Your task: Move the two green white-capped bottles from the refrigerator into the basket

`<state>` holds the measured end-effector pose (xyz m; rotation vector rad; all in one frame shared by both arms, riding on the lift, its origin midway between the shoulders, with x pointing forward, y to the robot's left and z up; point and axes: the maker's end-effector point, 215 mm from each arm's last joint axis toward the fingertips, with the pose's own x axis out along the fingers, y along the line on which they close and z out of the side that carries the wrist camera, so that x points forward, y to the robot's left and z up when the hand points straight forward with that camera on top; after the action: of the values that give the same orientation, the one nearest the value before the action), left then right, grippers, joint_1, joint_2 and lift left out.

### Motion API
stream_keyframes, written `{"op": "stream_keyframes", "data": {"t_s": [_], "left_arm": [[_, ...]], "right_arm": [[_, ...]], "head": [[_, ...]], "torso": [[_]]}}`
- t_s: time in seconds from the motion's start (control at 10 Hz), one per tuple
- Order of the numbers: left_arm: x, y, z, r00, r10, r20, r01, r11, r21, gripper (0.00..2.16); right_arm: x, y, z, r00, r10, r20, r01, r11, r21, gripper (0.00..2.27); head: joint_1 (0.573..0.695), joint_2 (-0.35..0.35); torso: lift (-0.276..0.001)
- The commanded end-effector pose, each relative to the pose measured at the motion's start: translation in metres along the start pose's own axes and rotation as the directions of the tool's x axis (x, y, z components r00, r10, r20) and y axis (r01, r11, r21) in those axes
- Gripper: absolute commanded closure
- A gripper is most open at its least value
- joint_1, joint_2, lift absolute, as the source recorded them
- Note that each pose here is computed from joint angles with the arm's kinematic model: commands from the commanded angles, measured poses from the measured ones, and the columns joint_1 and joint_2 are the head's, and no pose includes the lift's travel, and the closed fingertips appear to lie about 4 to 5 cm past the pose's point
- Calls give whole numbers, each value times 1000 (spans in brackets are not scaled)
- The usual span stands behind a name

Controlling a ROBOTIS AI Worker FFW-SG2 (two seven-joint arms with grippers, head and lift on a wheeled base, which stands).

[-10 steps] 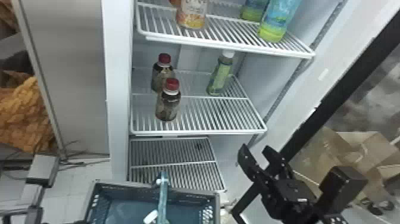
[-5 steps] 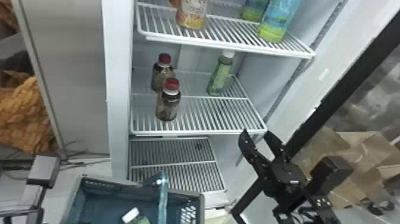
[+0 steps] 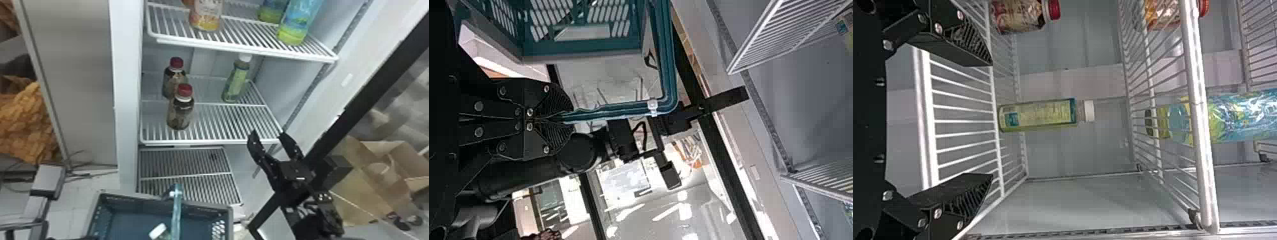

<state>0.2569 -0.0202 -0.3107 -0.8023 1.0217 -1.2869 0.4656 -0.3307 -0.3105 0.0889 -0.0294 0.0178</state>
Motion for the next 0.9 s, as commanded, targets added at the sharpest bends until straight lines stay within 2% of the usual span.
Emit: {"op": "stream_keyframes", "data": {"t_s": [0.0,0.4,0.8], "left_arm": [[-1,0,1,1000,3,1,-3,1000,1,1161],[1,-2,2,1000,-2,-1,2,1000,6,1161],[2,-2,3,1000,-3,-3,3,1000,8,1161]], "right_arm": [[15,-3,2,1000,-4,24,4,1000,-1,205],[63,13,-12,998,26,52,-27,999,22,160],[102,10,-1,996,22,88,-23,1000,1,119]], "head": [[695,-350],[695,-350],[695,-350]], "torso": [[-263],[-263],[-263]]}}
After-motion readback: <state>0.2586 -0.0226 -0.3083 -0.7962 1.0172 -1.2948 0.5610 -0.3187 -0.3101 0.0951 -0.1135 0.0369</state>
